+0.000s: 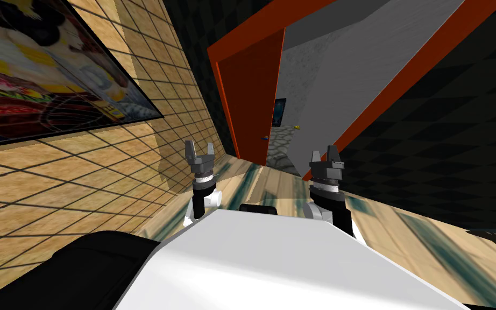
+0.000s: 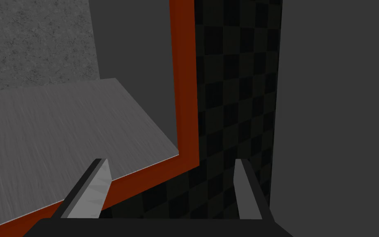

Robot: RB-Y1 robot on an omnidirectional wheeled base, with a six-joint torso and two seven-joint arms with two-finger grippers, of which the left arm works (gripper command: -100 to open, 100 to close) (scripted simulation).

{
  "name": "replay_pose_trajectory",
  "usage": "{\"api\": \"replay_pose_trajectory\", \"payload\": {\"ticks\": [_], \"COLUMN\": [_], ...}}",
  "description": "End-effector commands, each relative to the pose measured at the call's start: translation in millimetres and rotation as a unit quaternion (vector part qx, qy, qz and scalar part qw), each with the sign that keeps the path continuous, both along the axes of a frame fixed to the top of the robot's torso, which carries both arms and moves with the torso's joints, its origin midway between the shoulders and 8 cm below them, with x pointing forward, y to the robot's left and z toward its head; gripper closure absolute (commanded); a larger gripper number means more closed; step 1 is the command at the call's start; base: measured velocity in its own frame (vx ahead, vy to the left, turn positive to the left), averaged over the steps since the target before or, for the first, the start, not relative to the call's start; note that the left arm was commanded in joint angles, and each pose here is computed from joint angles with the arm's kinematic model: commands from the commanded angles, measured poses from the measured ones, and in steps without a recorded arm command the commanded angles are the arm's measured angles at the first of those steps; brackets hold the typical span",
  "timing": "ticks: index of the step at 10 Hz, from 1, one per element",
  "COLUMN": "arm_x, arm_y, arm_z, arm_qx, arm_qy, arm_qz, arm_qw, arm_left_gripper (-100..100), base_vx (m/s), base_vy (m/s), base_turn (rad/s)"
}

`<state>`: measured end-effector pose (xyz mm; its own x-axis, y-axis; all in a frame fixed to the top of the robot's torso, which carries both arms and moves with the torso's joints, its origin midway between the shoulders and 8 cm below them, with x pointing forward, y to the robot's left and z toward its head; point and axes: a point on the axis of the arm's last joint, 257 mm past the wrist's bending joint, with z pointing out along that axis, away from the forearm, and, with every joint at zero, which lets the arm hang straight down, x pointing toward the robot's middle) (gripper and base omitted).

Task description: Push the door open

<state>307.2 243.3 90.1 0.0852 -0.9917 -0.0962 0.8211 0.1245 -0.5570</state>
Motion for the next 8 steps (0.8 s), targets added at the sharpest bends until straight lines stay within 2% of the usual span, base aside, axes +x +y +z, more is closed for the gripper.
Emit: {"api": "replay_pose_trajectory", "payload": {"ticks": [1, 8], "arm_x": [6.9, 39.0], "arm_y": [-0.4, -2.2], "arm_z": [-7.7, -46.2], "arm_qx": [0.0, -0.002], "arm_qy": [0.008, 0.046], "arm_qz": [-0.003, -0.013], "arm_qw": [1.0, 0.9989], "arm_left_gripper": [-100, -100], "base_vx": [0.159, 0.083], "base_vy": [0.026, -0.015], "base_turn": [-0.027, -0.034]}}
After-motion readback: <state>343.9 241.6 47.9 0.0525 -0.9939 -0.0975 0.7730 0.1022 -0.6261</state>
